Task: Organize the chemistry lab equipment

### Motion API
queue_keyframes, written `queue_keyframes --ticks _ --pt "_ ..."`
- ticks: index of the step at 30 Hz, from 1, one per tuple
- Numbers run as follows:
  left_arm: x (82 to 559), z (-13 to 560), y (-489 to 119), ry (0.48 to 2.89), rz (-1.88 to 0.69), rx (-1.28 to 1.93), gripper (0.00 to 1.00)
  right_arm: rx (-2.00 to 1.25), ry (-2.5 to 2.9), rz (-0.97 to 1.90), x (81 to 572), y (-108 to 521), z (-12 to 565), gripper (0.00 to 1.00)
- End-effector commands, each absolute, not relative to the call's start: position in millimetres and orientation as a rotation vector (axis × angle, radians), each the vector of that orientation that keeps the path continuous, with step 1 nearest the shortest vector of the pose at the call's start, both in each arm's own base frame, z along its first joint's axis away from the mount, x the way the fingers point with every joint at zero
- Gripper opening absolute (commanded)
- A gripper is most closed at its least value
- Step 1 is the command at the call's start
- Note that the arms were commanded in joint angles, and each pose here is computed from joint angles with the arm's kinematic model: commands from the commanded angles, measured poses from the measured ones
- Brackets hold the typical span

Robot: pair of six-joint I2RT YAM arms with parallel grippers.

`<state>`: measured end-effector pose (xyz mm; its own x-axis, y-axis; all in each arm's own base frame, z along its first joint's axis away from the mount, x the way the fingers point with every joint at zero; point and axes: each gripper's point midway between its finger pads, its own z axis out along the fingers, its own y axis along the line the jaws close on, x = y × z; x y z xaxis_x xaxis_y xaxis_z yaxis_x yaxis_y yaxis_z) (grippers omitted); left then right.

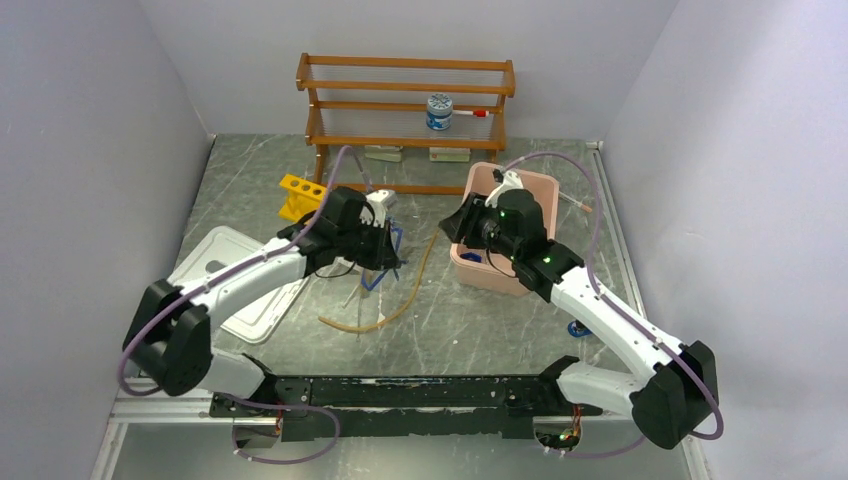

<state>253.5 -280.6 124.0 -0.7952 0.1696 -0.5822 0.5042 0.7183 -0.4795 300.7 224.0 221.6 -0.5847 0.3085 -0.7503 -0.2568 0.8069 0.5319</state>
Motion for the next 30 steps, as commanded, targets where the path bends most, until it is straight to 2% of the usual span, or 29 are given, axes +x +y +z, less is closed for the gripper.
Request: queue_keyframes --ticks 1,6,8,10,14,21,30 --pt "256 185 -300 2.194 -1.026 0.557 0.05 -0.098 1.939 0.99 286 253 254 0.51" --pt "251 246 -315 1.995 -1.169 0.617 0.05 -0.117 1.874 1.14 282 271 279 0.63" --pt "252 264 -318 1.948 -1.189 0.623 0.05 -0.095 1.857 1.188 283 276 288 0.64" --pt "254 277 -319 1.914 -1.189 0.623 0.05 -0.102 1.852 1.231 283 283 295 0.61" --pt "257 289 -321 1.875 -1.188 0.623 0.05 -0.116 1.853 1.322 282 295 303 0.48" --pt "255 291 -322 1.858 -1.207 0.628 0.05 -0.079 1.754 1.426 283 301 324 0.46" --pt "257 301 -323 1.832 -1.21 0.619 0.05 -0.068 1.819 1.408 290 306 312 0.4"
